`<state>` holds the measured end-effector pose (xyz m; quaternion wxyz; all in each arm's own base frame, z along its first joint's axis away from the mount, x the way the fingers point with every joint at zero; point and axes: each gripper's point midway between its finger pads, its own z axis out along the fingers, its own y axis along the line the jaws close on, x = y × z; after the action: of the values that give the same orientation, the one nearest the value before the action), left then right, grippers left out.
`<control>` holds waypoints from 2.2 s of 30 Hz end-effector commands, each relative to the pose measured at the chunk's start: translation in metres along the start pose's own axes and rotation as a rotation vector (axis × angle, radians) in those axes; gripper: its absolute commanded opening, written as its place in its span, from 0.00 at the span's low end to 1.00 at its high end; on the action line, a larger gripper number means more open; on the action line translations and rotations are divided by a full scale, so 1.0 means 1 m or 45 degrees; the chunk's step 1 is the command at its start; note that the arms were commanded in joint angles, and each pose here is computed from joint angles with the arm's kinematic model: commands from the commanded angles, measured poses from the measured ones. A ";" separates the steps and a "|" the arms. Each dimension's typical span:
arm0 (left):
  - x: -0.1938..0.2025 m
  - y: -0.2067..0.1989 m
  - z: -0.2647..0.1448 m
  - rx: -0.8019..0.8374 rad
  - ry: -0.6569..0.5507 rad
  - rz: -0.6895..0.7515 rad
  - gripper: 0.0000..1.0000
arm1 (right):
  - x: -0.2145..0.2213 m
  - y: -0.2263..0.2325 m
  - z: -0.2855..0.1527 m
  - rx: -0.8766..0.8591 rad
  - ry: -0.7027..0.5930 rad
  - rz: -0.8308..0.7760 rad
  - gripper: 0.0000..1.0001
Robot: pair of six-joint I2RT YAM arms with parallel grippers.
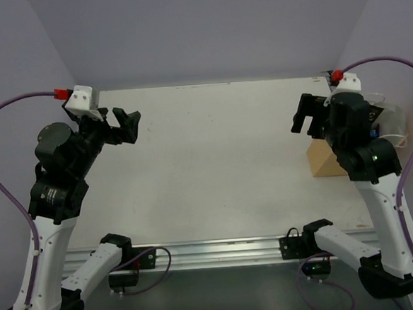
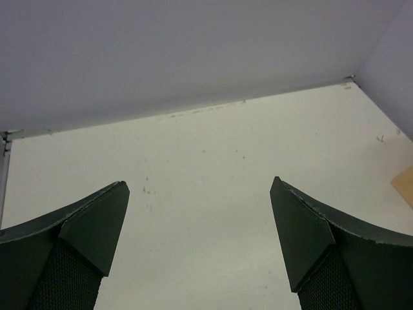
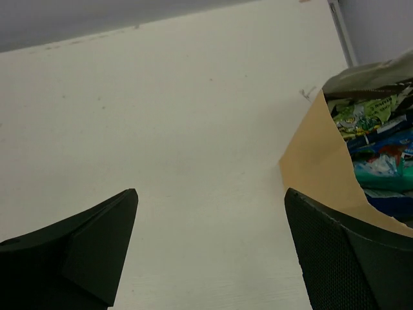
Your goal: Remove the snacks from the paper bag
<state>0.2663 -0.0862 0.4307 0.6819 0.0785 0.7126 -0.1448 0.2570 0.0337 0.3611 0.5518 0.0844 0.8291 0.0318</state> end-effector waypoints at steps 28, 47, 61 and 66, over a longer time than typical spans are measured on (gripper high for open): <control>0.062 -0.012 0.002 0.100 0.273 0.038 1.00 | 0.041 -0.091 0.106 0.365 0.227 0.041 0.66; 0.056 -0.014 0.008 0.107 0.285 0.057 1.00 | 0.021 -0.060 0.103 0.218 0.238 0.037 0.00; 0.050 -0.015 0.021 0.106 0.307 0.046 1.00 | 0.039 0.129 0.108 -0.059 0.324 0.269 0.00; 0.047 -0.015 0.021 0.105 0.303 0.046 1.00 | 0.035 0.178 0.108 -0.214 0.404 0.200 0.20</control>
<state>0.2825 -0.1117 0.3670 0.5744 0.1290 0.7939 -0.1523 0.3552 0.1946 0.2709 0.3840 0.0853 0.9128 0.1096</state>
